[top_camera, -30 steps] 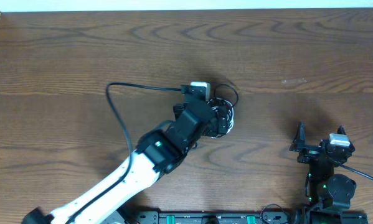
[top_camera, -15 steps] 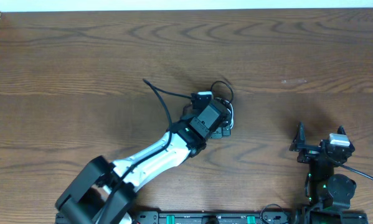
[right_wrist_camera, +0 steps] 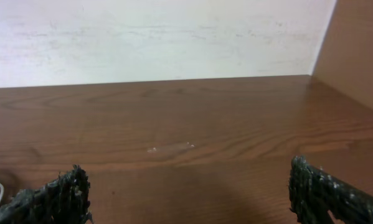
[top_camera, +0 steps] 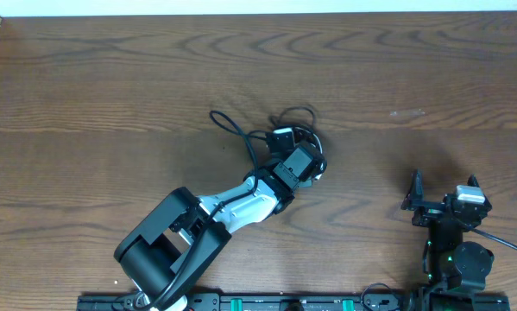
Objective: Untangle cables
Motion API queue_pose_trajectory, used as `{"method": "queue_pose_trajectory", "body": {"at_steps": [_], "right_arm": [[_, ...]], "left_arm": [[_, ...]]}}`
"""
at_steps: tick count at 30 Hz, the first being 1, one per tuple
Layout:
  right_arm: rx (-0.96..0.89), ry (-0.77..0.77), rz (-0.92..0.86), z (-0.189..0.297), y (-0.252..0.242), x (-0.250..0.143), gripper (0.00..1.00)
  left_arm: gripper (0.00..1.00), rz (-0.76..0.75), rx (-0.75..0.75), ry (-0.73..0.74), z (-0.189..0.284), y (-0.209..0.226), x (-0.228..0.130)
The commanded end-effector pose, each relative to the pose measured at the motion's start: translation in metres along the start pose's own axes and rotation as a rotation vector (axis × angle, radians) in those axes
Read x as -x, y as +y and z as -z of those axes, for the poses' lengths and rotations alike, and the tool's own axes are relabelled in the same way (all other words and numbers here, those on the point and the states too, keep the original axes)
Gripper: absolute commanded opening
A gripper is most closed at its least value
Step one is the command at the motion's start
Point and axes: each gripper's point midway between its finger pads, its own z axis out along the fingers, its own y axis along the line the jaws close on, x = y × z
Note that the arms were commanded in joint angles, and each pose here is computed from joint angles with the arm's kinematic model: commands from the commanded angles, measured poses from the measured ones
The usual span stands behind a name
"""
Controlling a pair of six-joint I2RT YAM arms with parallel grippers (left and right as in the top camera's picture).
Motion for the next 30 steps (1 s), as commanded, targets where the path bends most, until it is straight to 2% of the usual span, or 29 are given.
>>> {"method": "queue_pose_trajectory", "body": {"at_steps": [1, 5, 8, 12, 15, 17, 19, 24, 27, 28, 30], "right_arm": [[-0.001, 0.006, -0.003, 0.0, -0.001, -0.002, 0.99], [-0.001, 0.006, -0.003, 0.0, -0.001, -0.002, 0.99], [-0.001, 0.006, -0.003, 0.0, -0.001, -0.002, 0.99], [-0.001, 0.006, -0.003, 0.0, -0.001, -0.002, 0.99], [-0.001, 0.006, -0.003, 0.0, -0.001, -0.002, 0.99], [-0.001, 0.006, -0.003, 0.0, -0.001, -0.002, 0.99], [-0.001, 0.006, -0.003, 0.0, -0.001, -0.002, 0.99], [-0.001, 0.007, -0.003, 0.0, -0.001, -0.002, 0.99], [-0.001, 0.006, -0.003, 0.0, -0.001, -0.002, 0.99], [-0.001, 0.006, -0.003, 0.0, -0.001, -0.002, 0.99], [-0.001, 0.006, -0.003, 0.0, -0.001, -0.002, 0.99]], "left_arm": [[0.08, -0.007, 0.05, 0.03, -0.009, 0.014, -0.011], [0.08, -0.023, 0.039, 0.022, -0.001, 0.011, -0.006], [0.08, -0.103, 0.008, -0.003, 0.014, 0.003, 0.006], [0.08, -0.269, -0.062, -0.073, 0.046, -0.014, 0.03], [0.08, -0.486, -0.123, -0.126, 0.079, -0.027, 0.045], [0.08, -0.622, -0.123, -0.15, 0.097, -0.026, 0.051], [0.13, -0.707, -0.123, -0.165, 0.111, -0.024, 0.054], [0.13, -0.788, -0.096, -0.131, 0.115, -0.014, 0.047], [0.14, -0.795, 0.018, -0.135, 0.112, 0.006, 0.053], [0.17, -0.789, 0.069, -0.151, 0.113, 0.013, 0.058], [0.55, -0.767, 0.161, -0.194, 0.115, 0.025, 0.07]]}}
